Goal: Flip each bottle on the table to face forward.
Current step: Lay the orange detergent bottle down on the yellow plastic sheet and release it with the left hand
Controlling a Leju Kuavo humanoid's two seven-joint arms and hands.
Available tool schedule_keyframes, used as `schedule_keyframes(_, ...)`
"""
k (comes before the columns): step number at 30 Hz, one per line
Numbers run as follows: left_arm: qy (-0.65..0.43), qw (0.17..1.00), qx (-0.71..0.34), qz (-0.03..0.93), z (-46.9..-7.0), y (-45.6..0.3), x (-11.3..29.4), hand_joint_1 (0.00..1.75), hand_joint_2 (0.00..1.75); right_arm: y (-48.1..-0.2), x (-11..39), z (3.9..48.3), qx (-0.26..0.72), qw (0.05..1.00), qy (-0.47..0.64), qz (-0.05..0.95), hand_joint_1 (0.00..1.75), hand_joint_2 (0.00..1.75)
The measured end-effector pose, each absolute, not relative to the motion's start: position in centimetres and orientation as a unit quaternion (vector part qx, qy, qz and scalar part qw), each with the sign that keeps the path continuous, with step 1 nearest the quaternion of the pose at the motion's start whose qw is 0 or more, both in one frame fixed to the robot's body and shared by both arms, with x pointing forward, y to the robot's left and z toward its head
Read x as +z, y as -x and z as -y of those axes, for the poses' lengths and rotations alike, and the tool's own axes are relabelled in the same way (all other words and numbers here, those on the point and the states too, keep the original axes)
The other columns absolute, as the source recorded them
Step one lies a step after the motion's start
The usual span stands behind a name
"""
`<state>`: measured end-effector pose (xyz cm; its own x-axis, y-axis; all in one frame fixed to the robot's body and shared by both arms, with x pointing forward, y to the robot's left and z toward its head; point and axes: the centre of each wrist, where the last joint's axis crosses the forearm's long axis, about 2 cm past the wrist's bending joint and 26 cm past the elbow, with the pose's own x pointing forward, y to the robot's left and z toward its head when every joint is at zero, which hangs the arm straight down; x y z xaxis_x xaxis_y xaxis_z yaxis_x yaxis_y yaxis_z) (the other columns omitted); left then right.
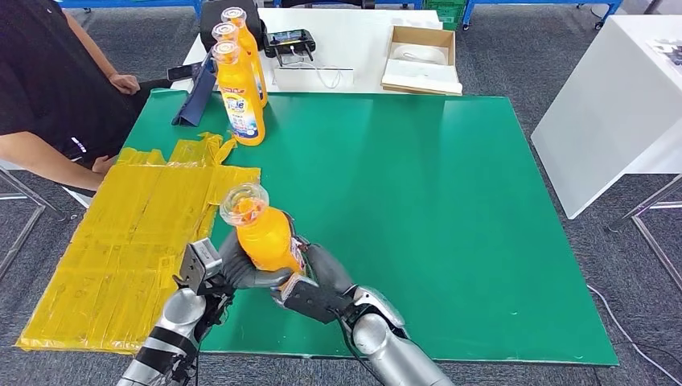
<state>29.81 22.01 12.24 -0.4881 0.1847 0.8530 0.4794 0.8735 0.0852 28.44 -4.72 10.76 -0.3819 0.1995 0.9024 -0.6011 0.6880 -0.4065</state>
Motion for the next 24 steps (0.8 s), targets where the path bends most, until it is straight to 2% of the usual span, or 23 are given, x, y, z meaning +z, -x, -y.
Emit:
schedule_keyframes(9, -0.009, 0.435, -0.225, 0.872, -24.3, -29.9, 13.0, 1.75, 1.75, -31.2, 12.5, 10.4, 0.335, 0.535, -0.075, 0.772, 0.00, 1.75)
schedule_keyframes(12, -0.123, 0.415, -0.263, 0.862, -25.4, -30.0, 13.1, 1.75, 1.75, -31.7, 12.9, 12.1, 0.327, 0.529, -0.057, 0.781, 0.00, 1.75)
schedule_keyframes(18, -0.421, 0.333, -0.402, 0.742, -28.9, -30.6, 11.9, 1.75, 1.75, -32.5, 13.6, 16.9, 0.291, 0.519, -0.034, 0.803, 0.00, 1.75)
schedule_keyframes(21, -0.488, 0.317, -0.455, 0.674, -31.0, -31.0, 10.3, 1.75, 1.75, -32.7, 14.0, 19.4, 0.276, 0.513, -0.026, 0.812, 0.00, 1.75)
schedule_keyframes(24, -0.501, 0.322, -0.477, 0.646, -32.6, -31.3, 9.3, 1.75, 1.75, -32.6, 14.2, 20.9, 0.269, 0.509, -0.016, 0.817, 0.00, 1.75)
